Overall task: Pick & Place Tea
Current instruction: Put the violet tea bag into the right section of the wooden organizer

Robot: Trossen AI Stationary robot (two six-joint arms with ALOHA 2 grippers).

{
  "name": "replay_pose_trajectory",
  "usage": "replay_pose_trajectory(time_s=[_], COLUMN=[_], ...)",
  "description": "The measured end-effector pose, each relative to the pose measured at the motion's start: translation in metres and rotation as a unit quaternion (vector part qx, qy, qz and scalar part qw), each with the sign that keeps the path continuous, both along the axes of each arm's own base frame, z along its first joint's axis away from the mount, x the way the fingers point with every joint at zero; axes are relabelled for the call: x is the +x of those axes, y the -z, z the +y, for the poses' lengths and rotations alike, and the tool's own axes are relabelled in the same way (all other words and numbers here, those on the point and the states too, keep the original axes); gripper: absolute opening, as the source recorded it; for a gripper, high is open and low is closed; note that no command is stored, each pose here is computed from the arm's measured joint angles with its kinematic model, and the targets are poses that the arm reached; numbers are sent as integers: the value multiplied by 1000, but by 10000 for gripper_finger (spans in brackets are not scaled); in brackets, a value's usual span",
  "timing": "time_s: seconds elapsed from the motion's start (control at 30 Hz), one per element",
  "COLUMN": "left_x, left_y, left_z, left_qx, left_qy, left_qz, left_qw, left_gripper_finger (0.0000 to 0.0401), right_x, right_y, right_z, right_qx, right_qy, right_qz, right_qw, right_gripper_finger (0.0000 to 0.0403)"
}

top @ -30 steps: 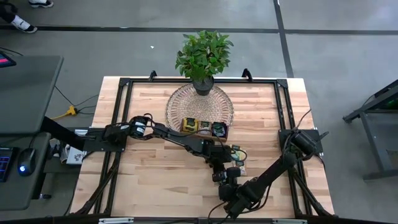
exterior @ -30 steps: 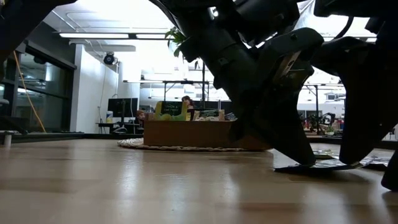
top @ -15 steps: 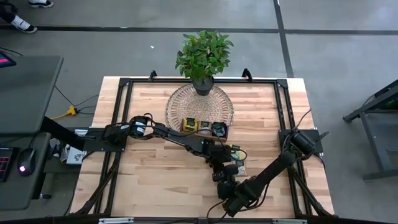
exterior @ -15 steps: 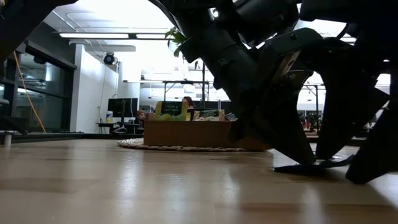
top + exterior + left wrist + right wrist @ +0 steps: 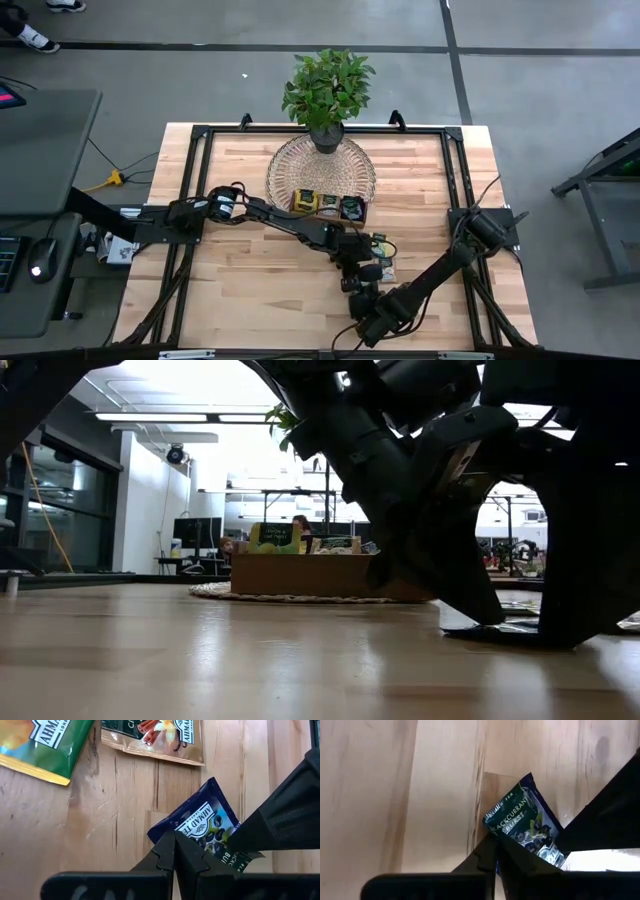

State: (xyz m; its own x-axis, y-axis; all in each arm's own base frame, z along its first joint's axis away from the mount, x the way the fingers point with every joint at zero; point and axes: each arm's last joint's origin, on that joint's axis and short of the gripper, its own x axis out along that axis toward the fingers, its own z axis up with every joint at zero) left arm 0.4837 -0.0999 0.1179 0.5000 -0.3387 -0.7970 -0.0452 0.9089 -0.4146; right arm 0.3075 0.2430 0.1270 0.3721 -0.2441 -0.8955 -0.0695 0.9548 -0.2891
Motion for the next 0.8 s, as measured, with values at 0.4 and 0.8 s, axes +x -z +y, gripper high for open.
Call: replay_pose_trajectory(time_s=[0.4,0.8], left_x=[0,15], left_y=[0,-27], left_z=[1,24], left_qx=[-37,-44], left_qy=[21,37], left_qz=[7,-1], left_qw=[999,998], left_gripper_finger=[1,1], right_x=[8,-13], right_y=[-21,-50], right_z=[16,45], right_qx=[83,123], right_qy=[101,191], right_qz=[-49,-65], right_qw=[990,972], right_gripper_finger=[1,0])
